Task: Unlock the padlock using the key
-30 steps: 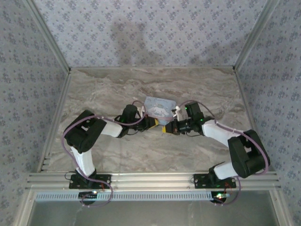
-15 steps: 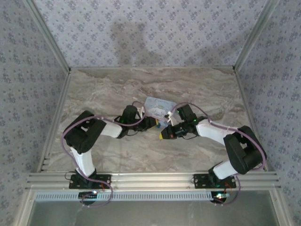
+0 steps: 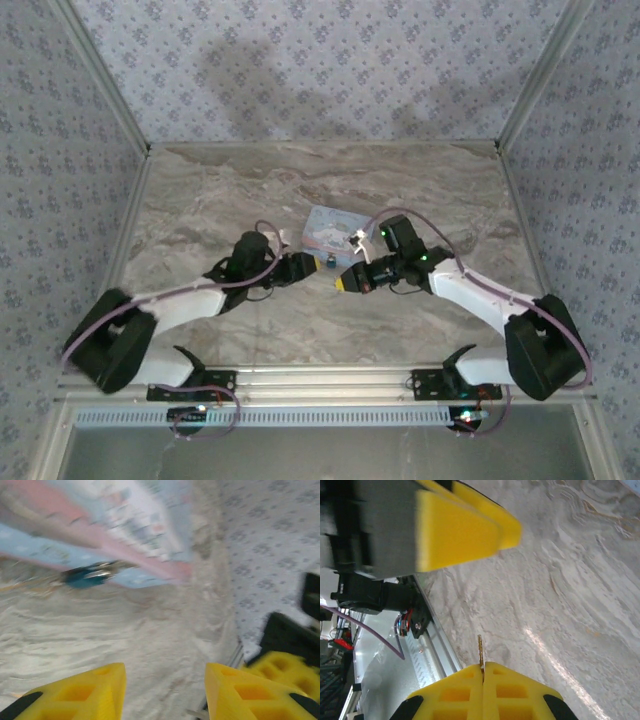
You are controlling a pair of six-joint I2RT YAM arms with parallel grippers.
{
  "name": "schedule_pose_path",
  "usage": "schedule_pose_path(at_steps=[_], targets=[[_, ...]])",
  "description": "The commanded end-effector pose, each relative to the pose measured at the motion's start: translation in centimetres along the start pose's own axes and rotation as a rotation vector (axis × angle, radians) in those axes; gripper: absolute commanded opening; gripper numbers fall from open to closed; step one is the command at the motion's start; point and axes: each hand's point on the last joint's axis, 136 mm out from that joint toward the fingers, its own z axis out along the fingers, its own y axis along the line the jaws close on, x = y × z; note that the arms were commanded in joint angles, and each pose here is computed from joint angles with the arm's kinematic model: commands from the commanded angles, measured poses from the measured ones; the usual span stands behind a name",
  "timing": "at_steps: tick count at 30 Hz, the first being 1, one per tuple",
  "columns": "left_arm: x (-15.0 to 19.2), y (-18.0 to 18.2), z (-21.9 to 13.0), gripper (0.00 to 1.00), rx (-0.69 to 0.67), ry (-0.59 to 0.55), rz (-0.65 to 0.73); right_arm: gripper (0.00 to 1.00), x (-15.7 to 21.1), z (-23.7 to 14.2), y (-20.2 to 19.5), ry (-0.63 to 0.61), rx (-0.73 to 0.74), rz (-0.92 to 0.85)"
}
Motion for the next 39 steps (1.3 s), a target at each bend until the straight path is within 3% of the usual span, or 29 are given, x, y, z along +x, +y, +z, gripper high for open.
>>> schedule_pose_path(at_steps=[1, 5, 13, 20, 25, 34, 39], targets=[[-0.9, -3.5, -2.4, 0.47, 0.053, -0.041, 0.096, 0.0, -0.9, -1.0, 2.8, -0.003, -0.039, -0.077], [-0.9, -8.3, -4.4, 0.46, 0.194, -0.019, 0.18, 0.0, -1.8, -1.8, 5.4, -0.021, -0.081, -0.139], [0.4, -11.4, -4.5, 0.53, 0.264, 0.082, 0.229, 0.0, -3.0, -4.0, 9.2, -0.063, -0.14, -0.216], [1.2, -12.8, -4.2, 0.34, 0.311, 0.118, 0.256, 0.0, -3.0, -4.3, 9.7, -0.065, -0.148, -0.221], [1.4, -13.5, -4.2, 0.34, 0.339, 0.121, 0.258, 0.0, -3.0, -4.4, 9.8, -0.066, -0.155, -0.22], [1.9, -14.4, -4.1, 0.02, 0.373, 0.132, 0.273, 0.0, -3.3, -4.6, 9.9, -0.084, -0.173, -0.214], [1.2, -14.0, -4.0, 0.0, 0.344, 0.087, 0.255, 0.03, -4.1, -5.6, 9.5, -0.14, -0.161, -0.185]])
